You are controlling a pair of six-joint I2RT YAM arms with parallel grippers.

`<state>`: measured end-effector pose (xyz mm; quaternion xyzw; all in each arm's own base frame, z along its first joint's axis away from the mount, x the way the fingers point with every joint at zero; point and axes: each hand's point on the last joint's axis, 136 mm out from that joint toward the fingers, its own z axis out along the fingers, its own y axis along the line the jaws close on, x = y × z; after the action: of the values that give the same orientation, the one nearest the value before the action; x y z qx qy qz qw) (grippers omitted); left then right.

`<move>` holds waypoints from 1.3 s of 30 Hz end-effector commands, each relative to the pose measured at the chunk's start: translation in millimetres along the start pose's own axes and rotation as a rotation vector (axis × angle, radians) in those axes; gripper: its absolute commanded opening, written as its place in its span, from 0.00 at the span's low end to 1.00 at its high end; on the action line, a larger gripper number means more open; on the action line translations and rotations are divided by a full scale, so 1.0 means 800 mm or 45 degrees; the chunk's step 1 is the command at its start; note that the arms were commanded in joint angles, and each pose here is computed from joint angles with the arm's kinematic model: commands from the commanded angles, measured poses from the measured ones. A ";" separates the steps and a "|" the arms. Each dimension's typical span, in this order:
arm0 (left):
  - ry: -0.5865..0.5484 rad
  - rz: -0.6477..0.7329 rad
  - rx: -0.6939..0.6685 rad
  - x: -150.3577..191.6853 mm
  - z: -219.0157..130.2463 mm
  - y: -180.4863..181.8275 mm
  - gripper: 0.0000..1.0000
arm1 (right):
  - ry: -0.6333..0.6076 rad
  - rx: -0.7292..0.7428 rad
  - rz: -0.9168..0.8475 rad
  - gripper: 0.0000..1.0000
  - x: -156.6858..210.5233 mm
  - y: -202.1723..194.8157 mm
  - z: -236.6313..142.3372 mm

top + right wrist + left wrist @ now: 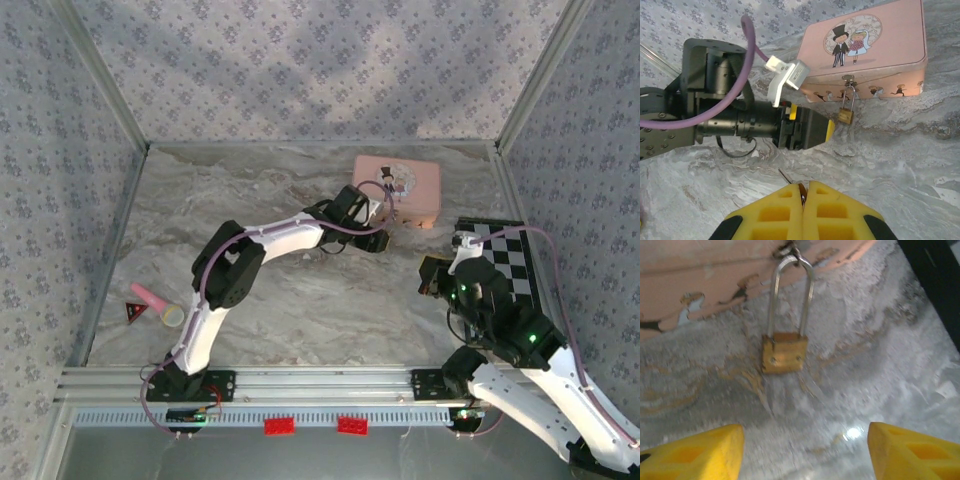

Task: Unlock a padlock with a key

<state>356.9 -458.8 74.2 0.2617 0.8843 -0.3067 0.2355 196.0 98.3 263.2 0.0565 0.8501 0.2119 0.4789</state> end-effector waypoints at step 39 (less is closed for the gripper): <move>-0.157 -0.014 0.001 -0.045 0.077 0.007 0.48 | 0.015 -0.069 -0.018 0.00 0.014 0.005 0.005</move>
<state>400.8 -495.5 49.0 0.2375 0.8768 -0.3096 0.2809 193.5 104.5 253.2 0.0457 0.8505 0.2269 0.4724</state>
